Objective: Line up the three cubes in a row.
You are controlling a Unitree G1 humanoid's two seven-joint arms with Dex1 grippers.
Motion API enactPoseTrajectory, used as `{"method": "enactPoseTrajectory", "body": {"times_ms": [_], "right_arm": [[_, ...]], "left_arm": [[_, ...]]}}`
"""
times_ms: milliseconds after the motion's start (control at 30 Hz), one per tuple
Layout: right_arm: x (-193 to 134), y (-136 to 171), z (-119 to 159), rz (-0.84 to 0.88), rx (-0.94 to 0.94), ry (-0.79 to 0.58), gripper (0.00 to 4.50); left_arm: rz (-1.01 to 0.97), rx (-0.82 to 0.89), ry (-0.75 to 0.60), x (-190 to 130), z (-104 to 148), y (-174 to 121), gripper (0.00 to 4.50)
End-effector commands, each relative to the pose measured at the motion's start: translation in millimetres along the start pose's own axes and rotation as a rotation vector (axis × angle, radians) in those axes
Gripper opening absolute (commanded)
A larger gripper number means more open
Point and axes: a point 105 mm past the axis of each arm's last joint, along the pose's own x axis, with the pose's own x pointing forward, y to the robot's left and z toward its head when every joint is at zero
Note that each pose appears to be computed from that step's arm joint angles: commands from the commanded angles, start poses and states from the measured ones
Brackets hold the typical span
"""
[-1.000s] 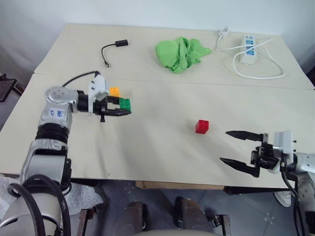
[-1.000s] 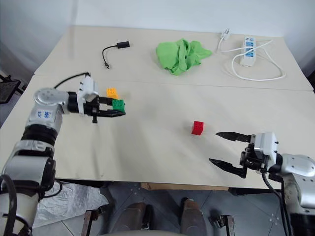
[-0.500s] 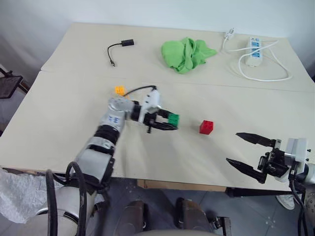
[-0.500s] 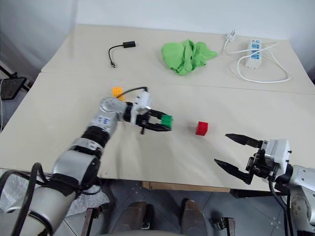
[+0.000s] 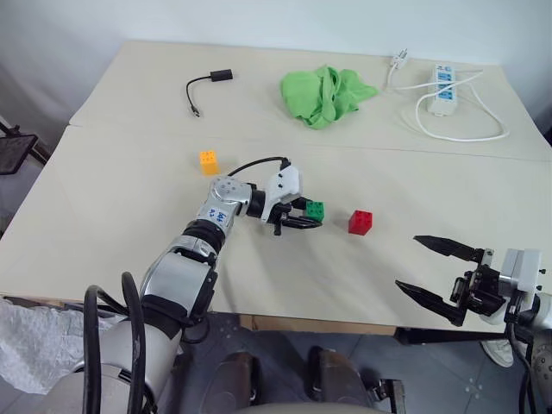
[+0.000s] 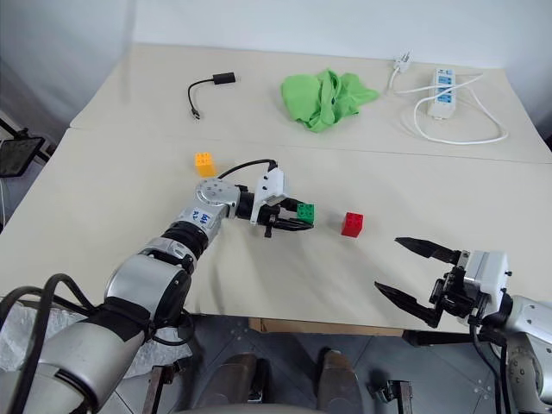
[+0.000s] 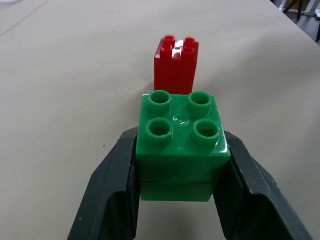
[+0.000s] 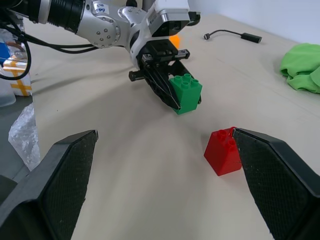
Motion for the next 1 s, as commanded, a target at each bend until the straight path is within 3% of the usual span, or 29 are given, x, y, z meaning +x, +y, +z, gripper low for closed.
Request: {"method": "enactPoseTrajectory", "body": {"times_ms": [33,233,567,1000], "right_arm": [[1.6,1.0,7.5,0.001,-0.019,-0.02,4.5],[2.1,3.1,8.3,0.007,-0.005,-0.011,4.5],[4.2,5.1,8.4,0.008,0.008,-0.004,4.5],[10.3,6.0,9.2,0.043,0.013,-0.004,4.5]], "left_arm": [[-0.014,0.023,0.012,-1.4,8.0,3.5,1.65],[0.001,-0.068,-0.002,0.6,4.8,4.7,1.65],[0.076,-0.031,0.058,-4.8,-5.0,11.3,4.48],[0.135,-0.02,0.055,-10.8,-3.9,18.8,4.48]]}}
